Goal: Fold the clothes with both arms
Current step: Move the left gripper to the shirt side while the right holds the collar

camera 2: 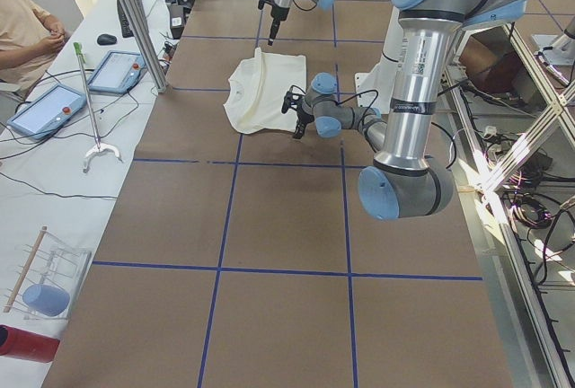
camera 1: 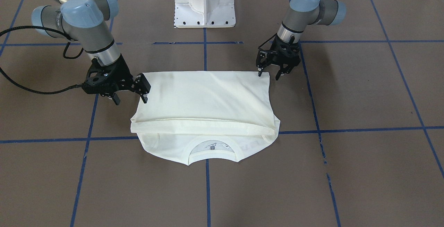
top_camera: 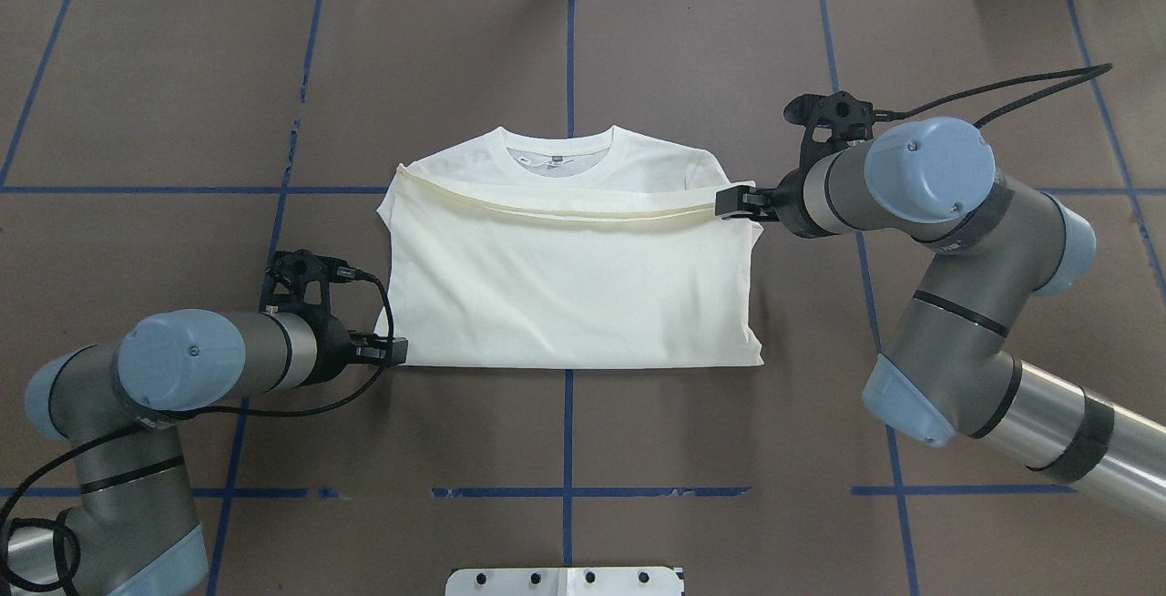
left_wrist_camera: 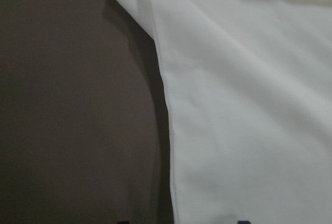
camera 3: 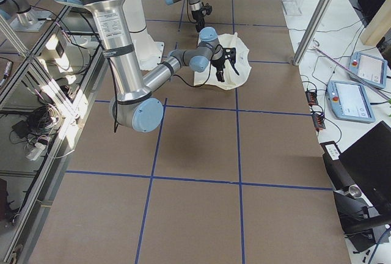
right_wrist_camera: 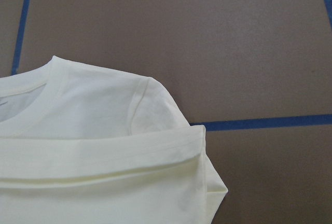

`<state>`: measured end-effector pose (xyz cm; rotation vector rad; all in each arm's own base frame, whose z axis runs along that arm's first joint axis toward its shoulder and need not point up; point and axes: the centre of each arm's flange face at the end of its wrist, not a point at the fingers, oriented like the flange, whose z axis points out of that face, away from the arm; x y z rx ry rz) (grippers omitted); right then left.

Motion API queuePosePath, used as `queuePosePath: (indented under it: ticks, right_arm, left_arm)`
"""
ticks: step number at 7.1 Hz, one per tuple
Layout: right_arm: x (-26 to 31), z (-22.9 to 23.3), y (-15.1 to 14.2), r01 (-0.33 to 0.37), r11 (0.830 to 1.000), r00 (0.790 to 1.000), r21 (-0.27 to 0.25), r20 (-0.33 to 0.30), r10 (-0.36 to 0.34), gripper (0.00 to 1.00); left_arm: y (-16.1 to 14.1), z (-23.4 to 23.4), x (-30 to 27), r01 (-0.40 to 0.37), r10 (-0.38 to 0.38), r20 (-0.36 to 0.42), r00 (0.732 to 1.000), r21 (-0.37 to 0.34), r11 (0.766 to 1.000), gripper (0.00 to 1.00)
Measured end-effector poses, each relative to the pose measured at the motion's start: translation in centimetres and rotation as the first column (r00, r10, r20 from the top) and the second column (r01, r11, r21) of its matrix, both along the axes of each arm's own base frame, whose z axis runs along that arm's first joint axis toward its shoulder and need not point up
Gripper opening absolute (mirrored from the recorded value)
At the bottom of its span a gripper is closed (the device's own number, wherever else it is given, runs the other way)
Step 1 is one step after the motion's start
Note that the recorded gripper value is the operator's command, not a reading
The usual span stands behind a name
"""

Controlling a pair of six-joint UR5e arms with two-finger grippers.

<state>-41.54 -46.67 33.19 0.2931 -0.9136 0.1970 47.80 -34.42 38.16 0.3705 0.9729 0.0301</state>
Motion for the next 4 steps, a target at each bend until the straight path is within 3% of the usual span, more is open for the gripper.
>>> queuePosePath:
  ticks: [2, 3, 4]
  right_arm:
    - [0.04, 0.03, -0.06, -0.002, 1.0, 1.0, 0.0, -0.002, 0.002, 1.0]
    - [0.05, 0.1, -0.08, -0.003, 1.0, 1.0, -0.001, -0.003, 0.003, 1.0]
    - [0.08, 0.13, -0.12, -0.004, 1.0, 1.0, -0.001, -0.004, 0.004, 1.0]
  left_arm:
    - [0.33, 0.06, 0.27, -0.009, 0.009, 0.0, 1.0, -0.002, 1.0, 0.29]
    - [0.64, -0.04, 0.5, -0.016, 0.016, -0.002, 1.0, -0.002, 1.0, 0.08]
    - [0.98, -0.26, 0.75, -0.024, 0.024, -0.007, 1.0, -0.002, 1.0, 0.0]
